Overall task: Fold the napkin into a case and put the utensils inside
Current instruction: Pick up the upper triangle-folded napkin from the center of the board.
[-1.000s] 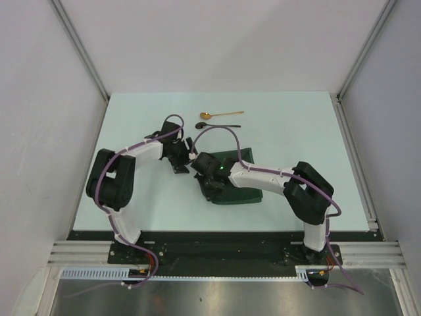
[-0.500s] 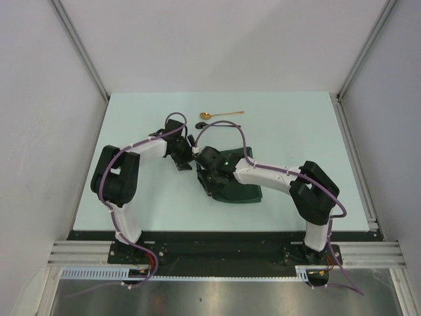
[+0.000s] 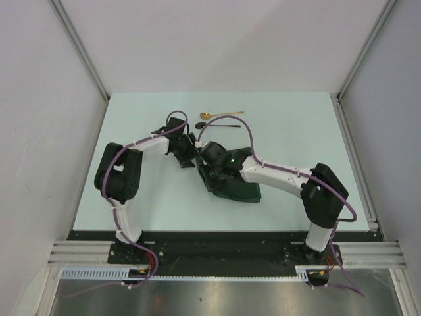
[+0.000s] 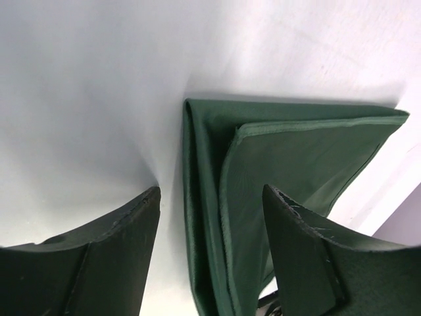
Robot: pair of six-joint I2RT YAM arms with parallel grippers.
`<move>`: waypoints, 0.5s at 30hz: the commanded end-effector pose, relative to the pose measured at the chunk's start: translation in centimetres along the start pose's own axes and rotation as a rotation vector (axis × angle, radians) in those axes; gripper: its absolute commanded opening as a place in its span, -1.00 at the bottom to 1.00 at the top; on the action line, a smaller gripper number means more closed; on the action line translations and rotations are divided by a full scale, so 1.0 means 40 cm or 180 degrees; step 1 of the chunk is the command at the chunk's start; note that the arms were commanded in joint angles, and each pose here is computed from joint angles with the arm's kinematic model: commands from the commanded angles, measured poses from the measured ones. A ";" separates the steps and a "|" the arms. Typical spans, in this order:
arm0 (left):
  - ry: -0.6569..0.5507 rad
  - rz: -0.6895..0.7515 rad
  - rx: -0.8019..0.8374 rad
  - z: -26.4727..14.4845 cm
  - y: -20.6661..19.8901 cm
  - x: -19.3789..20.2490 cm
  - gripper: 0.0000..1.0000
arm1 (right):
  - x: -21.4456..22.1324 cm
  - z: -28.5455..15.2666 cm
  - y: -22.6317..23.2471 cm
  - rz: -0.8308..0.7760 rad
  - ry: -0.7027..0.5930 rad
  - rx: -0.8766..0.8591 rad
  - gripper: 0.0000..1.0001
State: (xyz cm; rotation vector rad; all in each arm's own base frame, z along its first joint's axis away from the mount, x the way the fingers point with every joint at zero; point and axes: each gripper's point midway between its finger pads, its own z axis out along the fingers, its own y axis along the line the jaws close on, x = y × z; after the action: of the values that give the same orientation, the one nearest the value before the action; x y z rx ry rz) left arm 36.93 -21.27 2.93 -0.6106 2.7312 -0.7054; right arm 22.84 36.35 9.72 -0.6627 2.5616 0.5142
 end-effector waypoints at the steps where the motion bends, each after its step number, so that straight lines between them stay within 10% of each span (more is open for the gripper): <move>1: 0.0010 -0.0044 -0.0123 0.041 0.016 -0.003 0.37 | -0.038 -0.041 0.010 -0.0018 -0.0172 -0.0057 -1.00; 15: 0.0020 -0.0148 -0.0175 0.065 0.025 -0.006 -0.16 | -0.038 -0.050 -0.004 0.0005 -0.0178 -0.0032 -1.00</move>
State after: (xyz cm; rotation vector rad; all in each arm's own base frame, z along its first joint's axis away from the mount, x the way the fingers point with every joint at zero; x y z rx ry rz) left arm 38.21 -22.18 2.31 -0.6533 2.7246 -0.7447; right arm 23.02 35.95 9.62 -0.6535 2.5724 0.5034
